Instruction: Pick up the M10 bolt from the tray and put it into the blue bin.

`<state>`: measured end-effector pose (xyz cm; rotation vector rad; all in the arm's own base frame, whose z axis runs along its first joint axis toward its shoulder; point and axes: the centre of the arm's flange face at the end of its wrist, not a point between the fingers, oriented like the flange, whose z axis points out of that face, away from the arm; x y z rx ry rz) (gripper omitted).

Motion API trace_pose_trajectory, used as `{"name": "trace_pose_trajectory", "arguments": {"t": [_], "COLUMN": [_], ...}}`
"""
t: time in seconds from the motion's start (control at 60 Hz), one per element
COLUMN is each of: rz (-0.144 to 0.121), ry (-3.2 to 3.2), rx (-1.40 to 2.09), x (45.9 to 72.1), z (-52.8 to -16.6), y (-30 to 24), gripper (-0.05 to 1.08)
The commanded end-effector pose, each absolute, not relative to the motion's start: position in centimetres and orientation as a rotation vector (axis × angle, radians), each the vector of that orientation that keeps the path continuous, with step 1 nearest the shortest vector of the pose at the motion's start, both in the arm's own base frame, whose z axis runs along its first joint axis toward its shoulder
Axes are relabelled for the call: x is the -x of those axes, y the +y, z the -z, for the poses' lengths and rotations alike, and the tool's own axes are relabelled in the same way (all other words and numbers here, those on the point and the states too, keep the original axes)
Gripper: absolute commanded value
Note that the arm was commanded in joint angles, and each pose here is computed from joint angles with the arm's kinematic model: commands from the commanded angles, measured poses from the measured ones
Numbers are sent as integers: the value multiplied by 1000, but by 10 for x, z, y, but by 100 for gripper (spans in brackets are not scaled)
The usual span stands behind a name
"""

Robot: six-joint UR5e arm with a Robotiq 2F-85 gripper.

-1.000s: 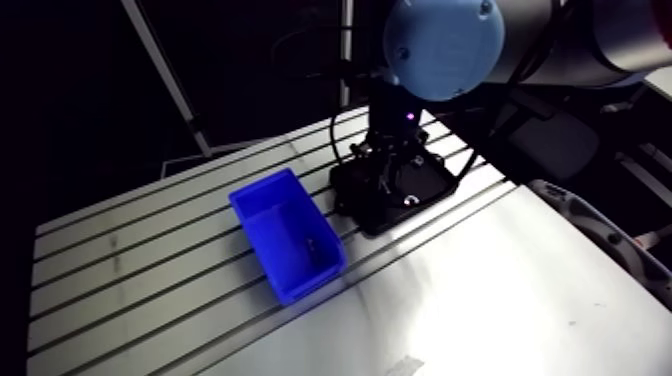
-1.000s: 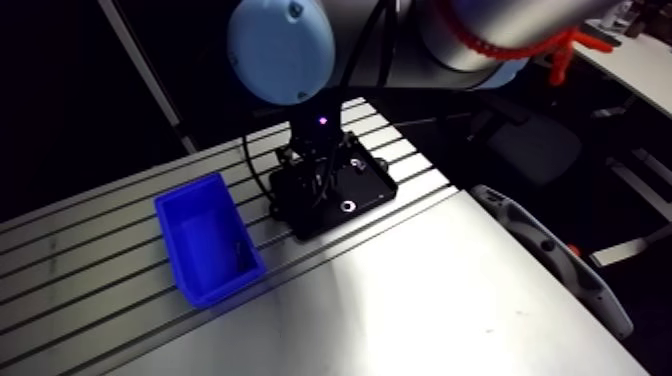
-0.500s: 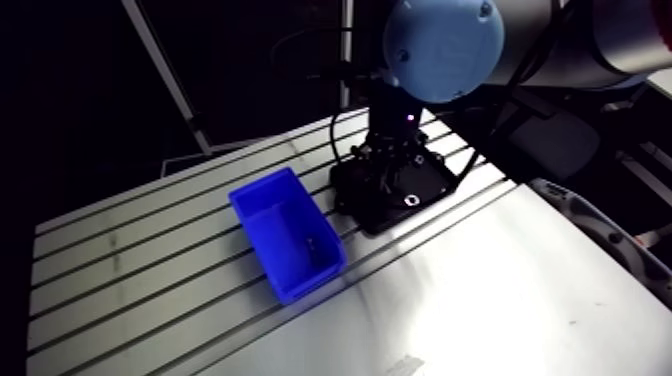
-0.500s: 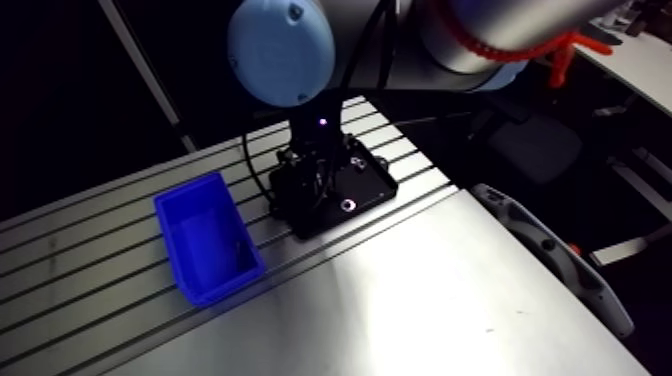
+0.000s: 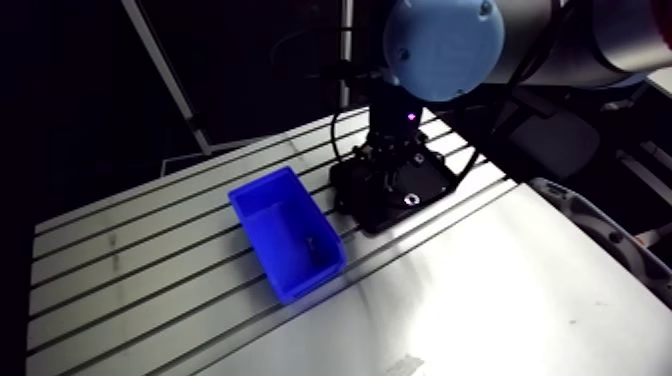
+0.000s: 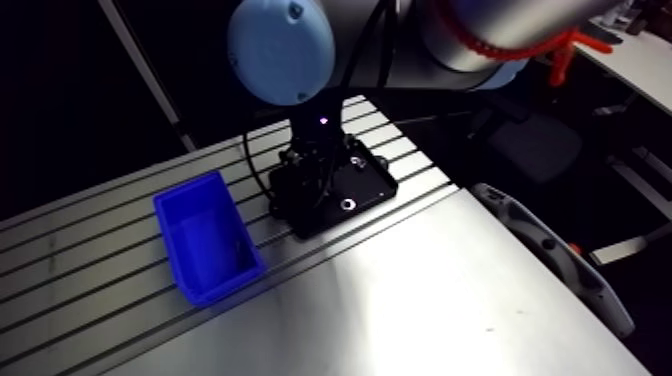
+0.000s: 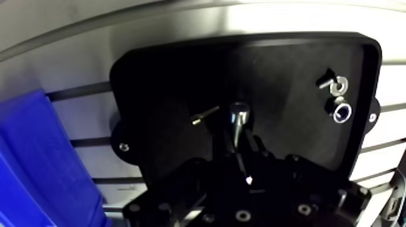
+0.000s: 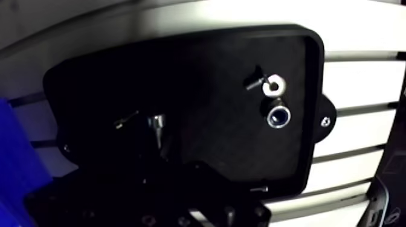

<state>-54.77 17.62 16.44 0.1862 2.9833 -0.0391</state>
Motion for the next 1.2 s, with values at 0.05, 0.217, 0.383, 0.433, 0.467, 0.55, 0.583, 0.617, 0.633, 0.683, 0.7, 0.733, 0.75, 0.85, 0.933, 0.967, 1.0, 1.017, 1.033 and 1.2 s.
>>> {"name": "trace_pose_trajectory", "arguments": {"t": [0.05,0.217,0.383,0.433,0.467,0.55,0.583,0.617,0.633,0.683,0.7,0.733,0.75,0.85,0.933,0.967,1.0,1.017,1.033,1.2], "rz": [39,39,27,26,23,8,4,-5,-5,-29,-29,-41,-51,-65,-65,-68,-68,-68,-68,-73], "ry": [2982,2982,2996,2997,3002,3018,3020,3023,3023,3025,3025,3026,3026,3038,3038,3036,3037,3037,3038,3048], "rx": [-186,-186,-178,-178,-177,-176,-176,-176,-176,-171,-171,-171,-170,-136,-68,-47,-28,-28,-11,126], "x": [547,547,549,549,549,549,549,548,548,546,546,546,544,540,537,536,535,535,535,531], "z": [-164,-164,-171,-173,-176,-187,-190,-193,-193,-200,-200,-203,-206,-218,-226,-230,-235,-235,-239,-261], "y": [176,176,177,178,178,177,178,178,178,178,178,178,179,177,177,177,177,177,178,173], "gripper": [91,95,101,102,102,104,105,105,105,105,105,105,105,105,105,105,105,105,105,105]}}
